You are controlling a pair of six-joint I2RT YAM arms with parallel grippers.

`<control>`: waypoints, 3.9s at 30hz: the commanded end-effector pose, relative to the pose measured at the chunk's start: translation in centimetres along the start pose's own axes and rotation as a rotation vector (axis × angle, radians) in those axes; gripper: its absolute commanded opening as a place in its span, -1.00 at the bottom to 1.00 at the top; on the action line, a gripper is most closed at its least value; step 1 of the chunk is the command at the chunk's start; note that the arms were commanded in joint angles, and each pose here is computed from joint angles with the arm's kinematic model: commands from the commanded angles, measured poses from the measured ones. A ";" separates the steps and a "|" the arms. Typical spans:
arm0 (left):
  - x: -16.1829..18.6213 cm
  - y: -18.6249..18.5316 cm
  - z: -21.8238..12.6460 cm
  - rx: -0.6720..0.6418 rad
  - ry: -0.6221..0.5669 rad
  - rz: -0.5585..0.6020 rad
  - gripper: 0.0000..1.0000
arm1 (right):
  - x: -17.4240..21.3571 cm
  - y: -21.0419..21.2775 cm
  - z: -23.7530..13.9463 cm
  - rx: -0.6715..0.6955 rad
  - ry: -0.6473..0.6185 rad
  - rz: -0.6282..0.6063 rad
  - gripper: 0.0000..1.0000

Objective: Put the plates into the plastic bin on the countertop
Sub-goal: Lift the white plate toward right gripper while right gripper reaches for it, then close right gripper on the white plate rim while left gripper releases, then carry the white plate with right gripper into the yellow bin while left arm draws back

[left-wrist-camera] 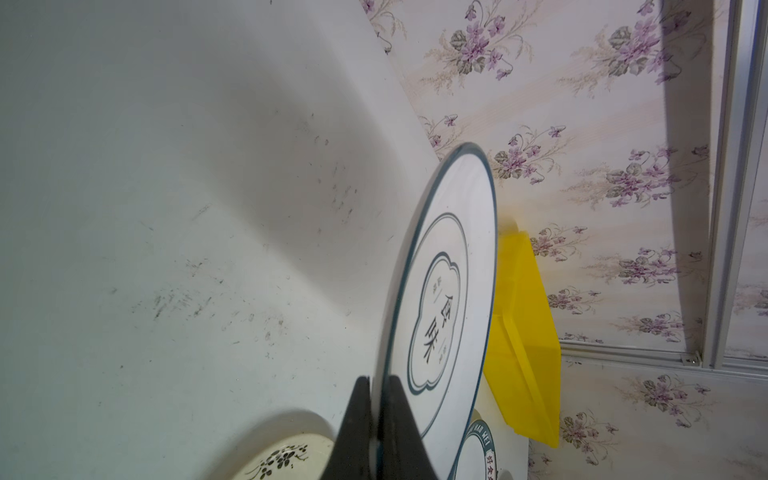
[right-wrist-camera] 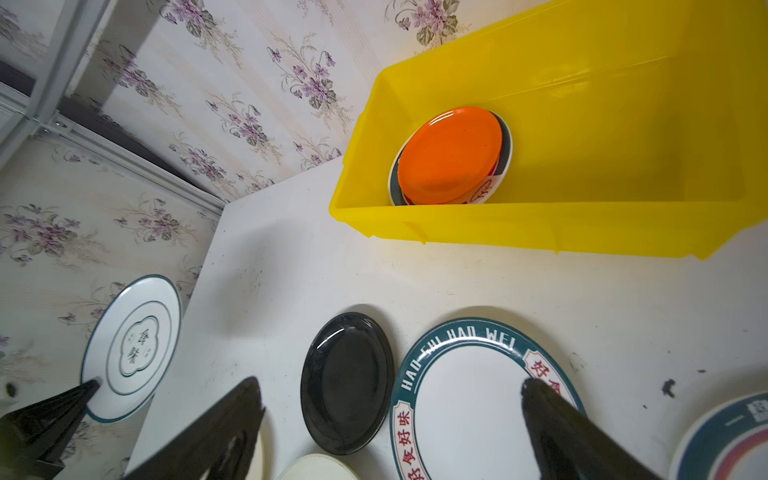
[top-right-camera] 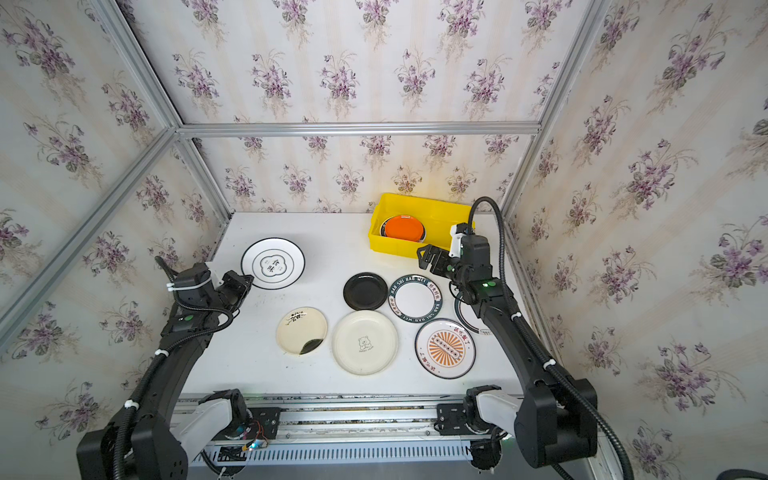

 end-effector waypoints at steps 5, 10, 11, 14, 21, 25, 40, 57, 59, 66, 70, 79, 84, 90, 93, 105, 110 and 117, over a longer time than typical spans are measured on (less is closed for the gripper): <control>1.1 -3.8 1.7 0.057 0.060 0.050 -1.00 | -1.2 2.8 0.7 -0.179 -0.006 0.062 0.99; 2.9 -7.3 2.8 0.121 0.125 0.098 -1.00 | -0.7 2.6 1.2 -0.185 0.007 0.089 0.99; 3.1 -7.8 3.0 0.139 0.137 0.096 -1.00 | -0.7 2.6 1.3 -0.189 0.008 0.099 0.99; 3.7 -8.9 3.7 0.192 0.172 0.068 -1.00 | -0.3 2.7 1.6 -0.216 0.031 0.125 0.99; 6.8 -10.9 6.4 0.240 0.251 0.055 -1.00 | 0.4 3.7 2.0 -0.286 0.098 0.160 0.96; 8.8 -13.3 7.3 0.311 0.302 0.047 -1.00 | 0.4 3.8 2.1 -0.299 0.100 0.171 0.94; 12.8 -21.2 7.1 0.462 0.394 0.128 -1.00 | 0.9 3.4 1.9 -0.288 0.104 0.191 0.84; 16.8 -24.9 7.4 0.527 0.493 0.172 -1.00 | 1.3 4.5 2.8 -0.339 0.149 0.209 0.32; 16.8 -25.2 7.3 0.533 0.496 0.174 -1.00 | 1.4 4.5 2.9 -0.338 0.155 0.210 0.24; 17.1 -25.5 7.0 0.541 0.501 0.187 -1.00 | 1.4 4.4 3.0 -0.330 0.159 0.214 -0.33; 17.3 -25.5 6.9 0.544 0.508 0.199 -1.00 | 1.5 4.5 3.2 -0.335 0.169 0.214 -0.51; 16.9 -25.4 6.0 0.555 0.472 0.253 -0.15 | 1.4 3.8 3.3 -0.277 0.162 0.218 -1.00; 15.8 -25.7 4.9 0.573 0.416 0.323 0.97 | 1.5 3.3 3.0 -0.224 0.157 0.202 -1.00; 14.6 -24.6 4.9 0.554 0.392 0.328 0.99 | 1.3 3.0 2.8 -0.197 0.140 0.208 -1.00; 13.7 -23.6 4.9 0.538 0.375 0.323 0.99 | 1.1 2.7 2.5 -0.170 0.124 0.201 -1.00; 9.3 -18.6 4.2 0.411 0.242 0.338 0.99 | 0.0 1.3 0.9 -0.046 0.042 0.184 -1.00; 8.2 -16.5 3.3 0.339 0.158 0.381 0.99 | -0.9 0.4 0.4 0.018 0.033 0.171 -1.00; 6.3 -14.8 2.1 0.328 0.111 0.362 0.99 | -3.5 0.0 -0.6 0.081 -0.043 0.133 -1.00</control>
Point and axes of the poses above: each gripper's point midway between its finger pads, its own z axis out along the fingers, its own y axis along the line the jaws close on, x = y × z, the point moved 2 cm from there along -z, back along the fingers, and after that the axes turned 4 degrees about z, right-handed, at the moved point
